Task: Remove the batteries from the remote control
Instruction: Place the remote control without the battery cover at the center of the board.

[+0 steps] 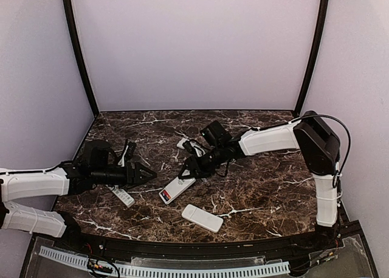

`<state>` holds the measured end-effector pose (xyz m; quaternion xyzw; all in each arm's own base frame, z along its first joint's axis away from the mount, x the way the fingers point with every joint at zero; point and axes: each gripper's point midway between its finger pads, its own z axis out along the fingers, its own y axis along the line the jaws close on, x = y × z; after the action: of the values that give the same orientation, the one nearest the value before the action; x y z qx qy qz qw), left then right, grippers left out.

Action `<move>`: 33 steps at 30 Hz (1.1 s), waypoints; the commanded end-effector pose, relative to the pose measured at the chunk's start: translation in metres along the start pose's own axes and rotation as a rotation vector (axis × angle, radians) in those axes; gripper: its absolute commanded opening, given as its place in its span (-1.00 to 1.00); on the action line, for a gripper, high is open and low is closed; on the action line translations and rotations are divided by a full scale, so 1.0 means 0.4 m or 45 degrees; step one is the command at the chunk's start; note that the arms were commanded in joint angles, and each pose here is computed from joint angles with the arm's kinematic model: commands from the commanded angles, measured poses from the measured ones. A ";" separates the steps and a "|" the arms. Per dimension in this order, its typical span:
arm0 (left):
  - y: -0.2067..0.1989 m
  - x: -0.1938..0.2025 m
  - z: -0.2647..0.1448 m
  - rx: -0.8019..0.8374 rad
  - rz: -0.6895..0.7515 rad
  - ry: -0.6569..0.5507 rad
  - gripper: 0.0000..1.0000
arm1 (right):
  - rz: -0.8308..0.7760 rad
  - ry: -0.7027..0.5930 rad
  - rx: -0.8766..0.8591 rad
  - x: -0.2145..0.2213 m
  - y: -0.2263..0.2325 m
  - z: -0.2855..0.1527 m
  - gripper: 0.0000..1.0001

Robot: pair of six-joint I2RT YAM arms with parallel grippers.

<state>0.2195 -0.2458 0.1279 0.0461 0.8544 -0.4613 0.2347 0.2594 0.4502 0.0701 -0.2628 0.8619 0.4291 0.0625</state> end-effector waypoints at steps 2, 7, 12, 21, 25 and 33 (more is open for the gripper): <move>0.021 0.018 0.019 -0.006 0.016 0.029 0.37 | -0.047 -0.102 0.198 -0.044 -0.030 -0.046 0.24; 0.028 0.018 0.033 -0.013 0.018 0.043 0.37 | -0.023 -0.224 0.380 -0.059 -0.062 -0.113 0.54; 0.028 0.015 0.040 -0.011 0.020 0.038 0.37 | 0.027 -0.319 0.403 -0.057 -0.041 -0.170 0.58; 0.037 0.021 0.081 0.002 0.015 0.063 0.36 | 0.196 -0.318 0.358 0.048 -0.003 -0.133 0.48; 0.042 0.016 0.105 0.000 0.031 0.066 0.36 | 0.247 -0.294 0.307 0.077 0.006 -0.091 0.47; 0.074 0.015 0.144 -0.043 0.029 0.085 0.35 | 0.249 -0.233 0.319 0.085 -0.003 -0.029 0.38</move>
<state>0.2346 -0.2698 0.0673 0.0544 0.8777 -0.4369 0.1893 0.2284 0.4137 0.0638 -0.1321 0.9243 0.3355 0.1256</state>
